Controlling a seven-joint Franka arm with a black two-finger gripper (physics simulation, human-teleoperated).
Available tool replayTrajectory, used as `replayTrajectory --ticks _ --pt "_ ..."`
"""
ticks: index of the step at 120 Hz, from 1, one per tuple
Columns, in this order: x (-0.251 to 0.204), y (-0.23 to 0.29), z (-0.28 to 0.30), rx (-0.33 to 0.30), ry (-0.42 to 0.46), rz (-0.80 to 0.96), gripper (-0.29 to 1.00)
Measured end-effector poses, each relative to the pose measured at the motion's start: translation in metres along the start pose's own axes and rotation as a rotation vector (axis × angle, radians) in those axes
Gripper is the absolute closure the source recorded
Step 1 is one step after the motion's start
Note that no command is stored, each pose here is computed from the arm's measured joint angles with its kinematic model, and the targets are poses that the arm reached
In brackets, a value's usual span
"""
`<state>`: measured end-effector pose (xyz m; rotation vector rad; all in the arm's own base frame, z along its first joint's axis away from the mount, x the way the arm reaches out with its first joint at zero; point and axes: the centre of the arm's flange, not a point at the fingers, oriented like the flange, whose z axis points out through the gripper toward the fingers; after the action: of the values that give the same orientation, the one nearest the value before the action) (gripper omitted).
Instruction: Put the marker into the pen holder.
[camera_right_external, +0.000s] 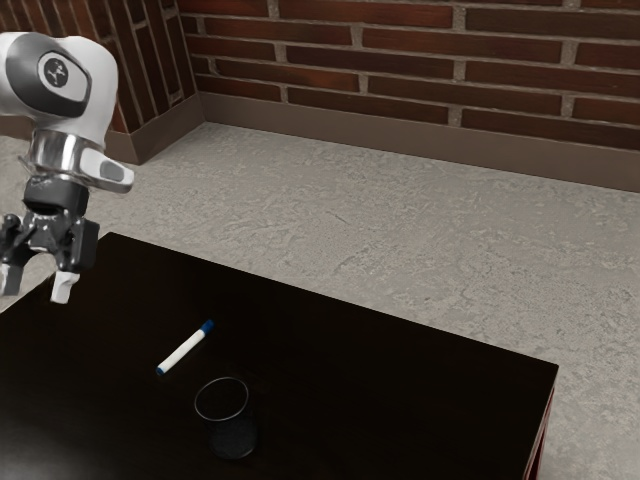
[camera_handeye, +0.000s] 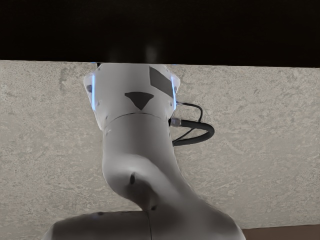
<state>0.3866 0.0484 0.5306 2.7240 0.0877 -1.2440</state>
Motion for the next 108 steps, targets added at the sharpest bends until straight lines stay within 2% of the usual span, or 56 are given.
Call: replayTrajectory --ticks 10,20,24,37,46,54,70,79,94,108 --pt "0.003 0.007 -0.056 0.018 0.299 0.018 0.01" --pt "0.034 -0.003 -0.058 0.016 0.424 0.003 0.02" --pt "0.053 -0.019 -0.055 0.002 0.445 -0.028 0.02" --pt "0.176 -0.073 0.006 -0.021 0.381 -0.112 0.02" --pt "0.223 -0.102 0.041 -0.02 0.424 -0.133 0.02" --pt "0.253 -0.105 0.053 0.01 0.486 -0.112 0.02" --pt "0.272 -0.074 0.028 0.093 0.662 0.006 0.02" --pt "0.279 -0.06 0.022 0.129 0.727 0.074 0.02" --pt "0.286 -0.052 0.018 0.167 0.786 0.148 0.03" --pt "0.295 -0.046 0.027 0.195 0.792 0.207 0.03"
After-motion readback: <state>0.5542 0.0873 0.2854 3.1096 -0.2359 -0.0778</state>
